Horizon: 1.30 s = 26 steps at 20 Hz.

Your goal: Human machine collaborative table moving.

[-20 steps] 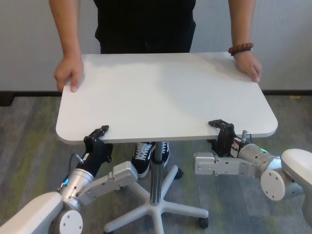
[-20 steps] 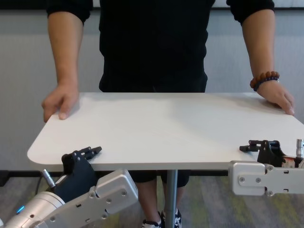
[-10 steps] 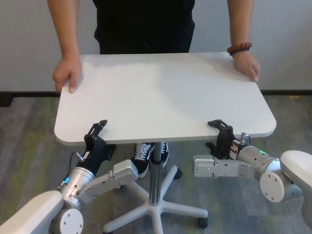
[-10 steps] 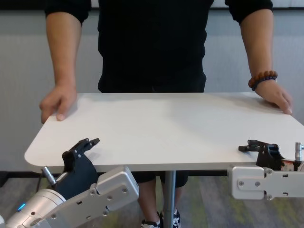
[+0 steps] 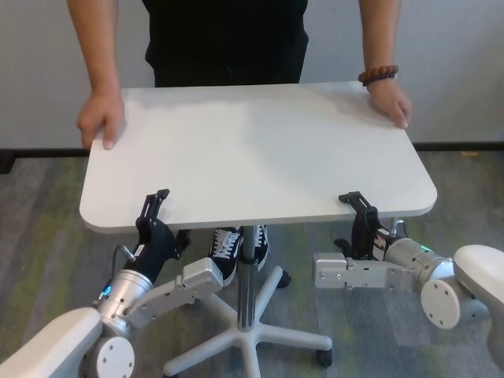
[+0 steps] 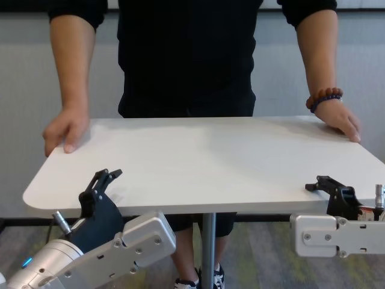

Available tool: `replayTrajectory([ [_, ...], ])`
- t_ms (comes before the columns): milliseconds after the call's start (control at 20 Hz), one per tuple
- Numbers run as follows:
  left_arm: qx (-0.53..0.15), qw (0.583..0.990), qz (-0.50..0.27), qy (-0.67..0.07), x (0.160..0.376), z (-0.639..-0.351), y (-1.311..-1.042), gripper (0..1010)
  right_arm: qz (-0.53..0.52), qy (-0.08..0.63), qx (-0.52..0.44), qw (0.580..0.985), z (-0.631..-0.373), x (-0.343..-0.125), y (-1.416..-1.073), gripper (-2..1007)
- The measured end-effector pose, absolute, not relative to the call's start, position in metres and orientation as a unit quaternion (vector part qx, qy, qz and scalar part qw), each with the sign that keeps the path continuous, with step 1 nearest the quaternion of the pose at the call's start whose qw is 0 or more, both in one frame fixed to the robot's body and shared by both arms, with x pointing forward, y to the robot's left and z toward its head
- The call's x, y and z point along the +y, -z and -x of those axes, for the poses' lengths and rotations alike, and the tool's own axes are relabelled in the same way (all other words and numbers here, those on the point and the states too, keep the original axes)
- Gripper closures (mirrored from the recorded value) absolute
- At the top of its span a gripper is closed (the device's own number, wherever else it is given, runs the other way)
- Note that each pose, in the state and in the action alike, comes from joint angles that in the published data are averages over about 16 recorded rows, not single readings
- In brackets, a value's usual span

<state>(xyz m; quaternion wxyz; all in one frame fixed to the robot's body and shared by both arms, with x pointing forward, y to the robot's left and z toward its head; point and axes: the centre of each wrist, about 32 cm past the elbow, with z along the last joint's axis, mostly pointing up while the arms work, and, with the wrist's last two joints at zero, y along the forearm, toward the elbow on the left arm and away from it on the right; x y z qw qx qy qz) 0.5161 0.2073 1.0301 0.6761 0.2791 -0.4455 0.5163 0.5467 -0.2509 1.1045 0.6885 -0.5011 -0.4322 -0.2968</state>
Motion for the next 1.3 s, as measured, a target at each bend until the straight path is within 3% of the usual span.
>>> replayTrajectory([
  [400,-0.437,0.684,-0.273,-0.517,0.217,-0.507,-1.036,14,0.499,0.283,-0.440,0.691,-0.537,-0.250,-1.110,5],
  [850,-0.403,0.712,-0.271,-0.507,0.236,-0.488,-1.051,6,0.471,0.281,-0.448,0.706,-0.519,-0.245,-1.115,5],
  [1300,-0.336,0.754,-0.252,-0.505,0.249,-0.480,-1.080,6,0.368,0.338,-0.427,0.754,-0.509,-0.250,-1.116,5],
])
